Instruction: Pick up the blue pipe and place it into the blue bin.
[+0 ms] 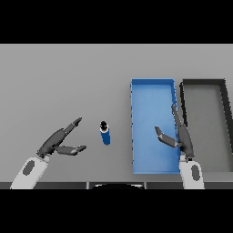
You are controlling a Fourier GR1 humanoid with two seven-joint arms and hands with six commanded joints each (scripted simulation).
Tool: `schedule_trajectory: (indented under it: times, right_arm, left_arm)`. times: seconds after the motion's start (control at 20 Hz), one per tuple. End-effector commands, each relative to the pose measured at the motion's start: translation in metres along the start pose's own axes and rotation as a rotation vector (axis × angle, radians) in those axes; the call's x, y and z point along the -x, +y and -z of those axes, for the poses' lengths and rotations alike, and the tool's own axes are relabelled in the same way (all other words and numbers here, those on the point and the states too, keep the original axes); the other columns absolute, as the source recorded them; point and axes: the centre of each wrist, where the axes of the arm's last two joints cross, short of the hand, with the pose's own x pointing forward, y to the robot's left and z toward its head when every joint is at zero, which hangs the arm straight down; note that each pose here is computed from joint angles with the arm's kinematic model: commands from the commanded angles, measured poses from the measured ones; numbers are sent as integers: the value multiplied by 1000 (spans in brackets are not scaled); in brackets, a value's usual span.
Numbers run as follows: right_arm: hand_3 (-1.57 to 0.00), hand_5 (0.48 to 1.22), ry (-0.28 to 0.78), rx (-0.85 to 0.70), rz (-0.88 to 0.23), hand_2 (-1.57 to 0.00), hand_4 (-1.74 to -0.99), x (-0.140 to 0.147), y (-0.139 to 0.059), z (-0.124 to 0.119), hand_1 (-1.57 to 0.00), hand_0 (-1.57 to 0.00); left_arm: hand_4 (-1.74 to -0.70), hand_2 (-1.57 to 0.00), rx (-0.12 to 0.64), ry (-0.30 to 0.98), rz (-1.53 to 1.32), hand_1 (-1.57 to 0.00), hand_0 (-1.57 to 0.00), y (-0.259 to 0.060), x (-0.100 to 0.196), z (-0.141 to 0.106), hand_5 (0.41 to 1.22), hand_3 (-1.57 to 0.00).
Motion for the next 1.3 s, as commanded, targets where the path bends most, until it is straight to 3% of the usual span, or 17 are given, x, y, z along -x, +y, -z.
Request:
schedule_trajectory:
  times: [0.0, 0.25, 0.6, 0.95, 1.1, 1.2, 1.25]
  right_arm:
    - [1, 618, 11, 3, 3, 1, -1182, 2, 2, 1, 1, 1]
    - [1, 625, 1, -4, 19, 1, -1213, 2, 3, 1, 1, 1]
    - [1, 625, 24, 9, 10, 1, -1205, 4, -1, -4, 1, 1]
    - [1, 645, 8, 18, 9, 1, -1214, 4, -3, -5, 1, 1]
    - [1, 650, 9, 23, 2, 1, -1207, 6, -6, -9, 1, 1]
    - [1, 655, 3, 17, 4, 1, -1213, 4, -4, -5, 1, 1]
    - [1, 655, -1, 19, 18, 1, -1217, 7, -6, -11, 1, 1]
  left_arm:
    - [-1132, 1, 13, 17, 9, 1, 1, -5, -1, 2, 475, 1]
    - [-1146, 1, 87, 7, -11, 1, 1, -34, 3, 22, 451, 1]
    - [-1145, 1, 89, -29, -57, 1, 1, -66, 5, 64, 460, 1]
    - [-1062, 1, 99, -31, -17, 1, 1, -88, 8, 91, 420, 1]
    - [-1107, 1, 103, -55, -52, 1, 1, -94, 10, 99, 463, 1]
    - [-1186, -151, 90, -81, -115, -41, 1, -97, 10, 103, 550, -121]
    - [-1243, -308, 92, -97, -148, -156, -10, -100, 10, 104, 613, -276]
